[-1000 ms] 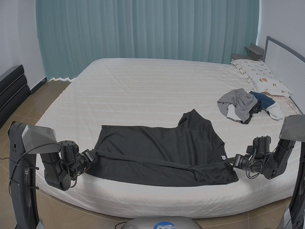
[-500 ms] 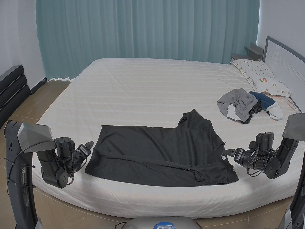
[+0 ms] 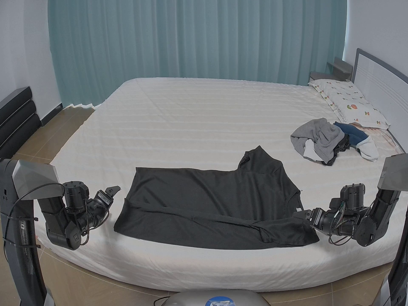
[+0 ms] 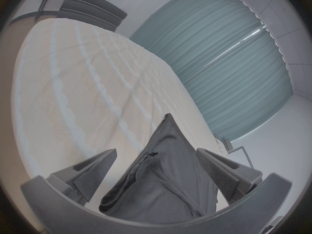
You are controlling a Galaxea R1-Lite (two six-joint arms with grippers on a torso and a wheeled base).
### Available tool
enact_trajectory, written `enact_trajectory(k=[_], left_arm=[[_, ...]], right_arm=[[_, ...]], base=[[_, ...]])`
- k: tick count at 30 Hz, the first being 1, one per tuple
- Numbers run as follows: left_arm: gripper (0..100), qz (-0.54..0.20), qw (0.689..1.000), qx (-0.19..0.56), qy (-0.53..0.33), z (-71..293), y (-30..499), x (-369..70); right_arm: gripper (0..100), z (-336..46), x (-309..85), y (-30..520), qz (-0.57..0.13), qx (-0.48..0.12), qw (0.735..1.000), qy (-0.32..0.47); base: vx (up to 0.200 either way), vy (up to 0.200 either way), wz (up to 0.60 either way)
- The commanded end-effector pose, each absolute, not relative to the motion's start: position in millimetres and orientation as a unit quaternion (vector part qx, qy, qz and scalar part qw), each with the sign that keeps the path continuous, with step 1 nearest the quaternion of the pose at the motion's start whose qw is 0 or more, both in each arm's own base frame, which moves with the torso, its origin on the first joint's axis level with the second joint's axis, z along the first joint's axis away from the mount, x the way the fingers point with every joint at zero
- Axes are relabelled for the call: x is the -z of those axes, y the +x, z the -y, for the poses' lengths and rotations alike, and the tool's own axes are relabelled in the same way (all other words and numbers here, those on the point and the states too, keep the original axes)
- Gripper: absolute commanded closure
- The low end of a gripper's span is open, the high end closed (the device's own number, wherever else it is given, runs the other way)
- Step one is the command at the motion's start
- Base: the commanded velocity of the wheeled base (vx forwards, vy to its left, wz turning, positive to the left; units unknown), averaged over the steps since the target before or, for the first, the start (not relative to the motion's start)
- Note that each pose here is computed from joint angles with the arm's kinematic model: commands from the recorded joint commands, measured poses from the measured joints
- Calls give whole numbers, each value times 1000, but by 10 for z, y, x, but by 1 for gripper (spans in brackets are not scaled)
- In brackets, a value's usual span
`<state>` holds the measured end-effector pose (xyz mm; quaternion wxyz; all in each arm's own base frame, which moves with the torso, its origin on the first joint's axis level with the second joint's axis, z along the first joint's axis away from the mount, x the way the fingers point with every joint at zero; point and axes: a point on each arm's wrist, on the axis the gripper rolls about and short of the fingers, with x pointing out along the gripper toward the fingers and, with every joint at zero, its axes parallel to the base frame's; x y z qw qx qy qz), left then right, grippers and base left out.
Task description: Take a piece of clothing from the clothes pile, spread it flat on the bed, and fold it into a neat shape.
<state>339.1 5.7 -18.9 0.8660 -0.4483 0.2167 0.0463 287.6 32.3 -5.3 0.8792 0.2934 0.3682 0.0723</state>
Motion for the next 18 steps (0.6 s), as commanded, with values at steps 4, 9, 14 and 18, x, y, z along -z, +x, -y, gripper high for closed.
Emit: enact_trajectory(k=[4,9,14,18], left_arm=[[0,-220,865,-47,-449,-61,3371,190],[0,-219,865,-47,-449,-62,3375,188],[0,-220,865,-48,-449,-62,3374,194],[0,-220,865,-48,-449,-62,3374,194]], right_arm=[[0,-391,279,2841,-405,-70,865,287],[0,-420,326,2834,-412,-70,863,283],[100,-430,330,2820,-416,-70,863,278],[100,-403,320,2779,-416,-66,863,277]], base=[[0,0,0],[0,0,0],[0,0,0],[0,0,0]])
